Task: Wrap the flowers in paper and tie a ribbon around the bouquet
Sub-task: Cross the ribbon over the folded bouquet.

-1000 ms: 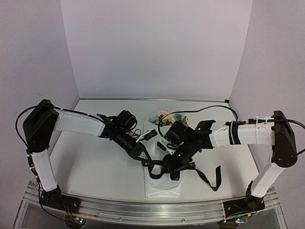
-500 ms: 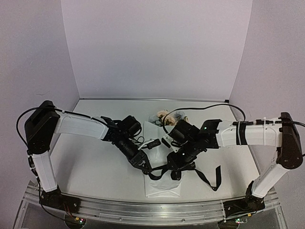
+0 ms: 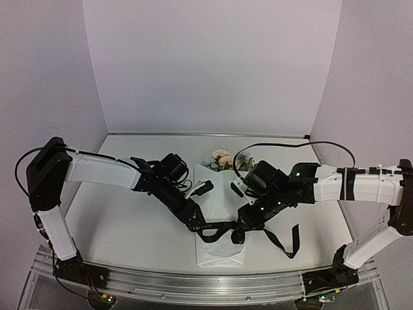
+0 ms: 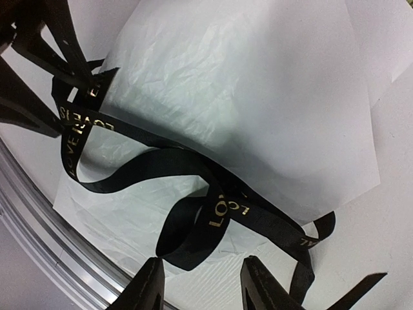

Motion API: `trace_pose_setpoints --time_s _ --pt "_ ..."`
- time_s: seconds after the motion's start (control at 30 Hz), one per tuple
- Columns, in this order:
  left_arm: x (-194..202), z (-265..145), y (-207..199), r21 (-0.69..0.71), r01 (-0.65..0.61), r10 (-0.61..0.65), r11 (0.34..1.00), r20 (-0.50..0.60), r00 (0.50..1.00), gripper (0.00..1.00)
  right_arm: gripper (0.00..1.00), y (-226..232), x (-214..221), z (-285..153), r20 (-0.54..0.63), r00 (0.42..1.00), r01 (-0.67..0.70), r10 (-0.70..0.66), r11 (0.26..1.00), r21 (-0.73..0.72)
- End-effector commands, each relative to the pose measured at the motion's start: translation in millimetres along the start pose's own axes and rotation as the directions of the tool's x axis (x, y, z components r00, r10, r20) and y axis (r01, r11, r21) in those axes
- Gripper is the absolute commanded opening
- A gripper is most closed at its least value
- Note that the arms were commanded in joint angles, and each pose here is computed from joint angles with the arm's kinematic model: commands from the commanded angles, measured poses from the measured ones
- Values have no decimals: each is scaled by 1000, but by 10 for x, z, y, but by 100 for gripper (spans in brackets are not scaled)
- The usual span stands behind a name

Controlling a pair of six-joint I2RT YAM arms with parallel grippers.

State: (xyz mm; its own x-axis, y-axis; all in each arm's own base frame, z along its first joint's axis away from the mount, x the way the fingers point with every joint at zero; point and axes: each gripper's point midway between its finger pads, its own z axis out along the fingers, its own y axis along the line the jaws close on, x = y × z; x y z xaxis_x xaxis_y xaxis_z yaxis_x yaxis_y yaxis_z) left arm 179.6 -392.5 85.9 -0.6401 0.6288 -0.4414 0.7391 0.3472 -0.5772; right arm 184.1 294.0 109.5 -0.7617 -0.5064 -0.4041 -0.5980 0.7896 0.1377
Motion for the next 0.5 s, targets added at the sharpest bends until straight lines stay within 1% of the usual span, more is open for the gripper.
trace_pose_setpoints --time_s 0.0,0.13,0.23,0.47 --pt "-227 -234 -34 -67 -13 22 998 134 991 44 43 -139 13 -87 33 999 9 -11 999 48" --pt "-227 -254 70 -124 9 9 992 147 989 41 43 -167 23 -100 36 999 4 -5 999 52" --pt "-232 -251 105 -142 18 3 990 144 990 39 44 -169 19 -106 38 999 3 -5 999 50" --pt "-165 -111 183 -147 41 -31 988 70 997 39 44 -208 39 -106 36 999 -9 7 999 53"
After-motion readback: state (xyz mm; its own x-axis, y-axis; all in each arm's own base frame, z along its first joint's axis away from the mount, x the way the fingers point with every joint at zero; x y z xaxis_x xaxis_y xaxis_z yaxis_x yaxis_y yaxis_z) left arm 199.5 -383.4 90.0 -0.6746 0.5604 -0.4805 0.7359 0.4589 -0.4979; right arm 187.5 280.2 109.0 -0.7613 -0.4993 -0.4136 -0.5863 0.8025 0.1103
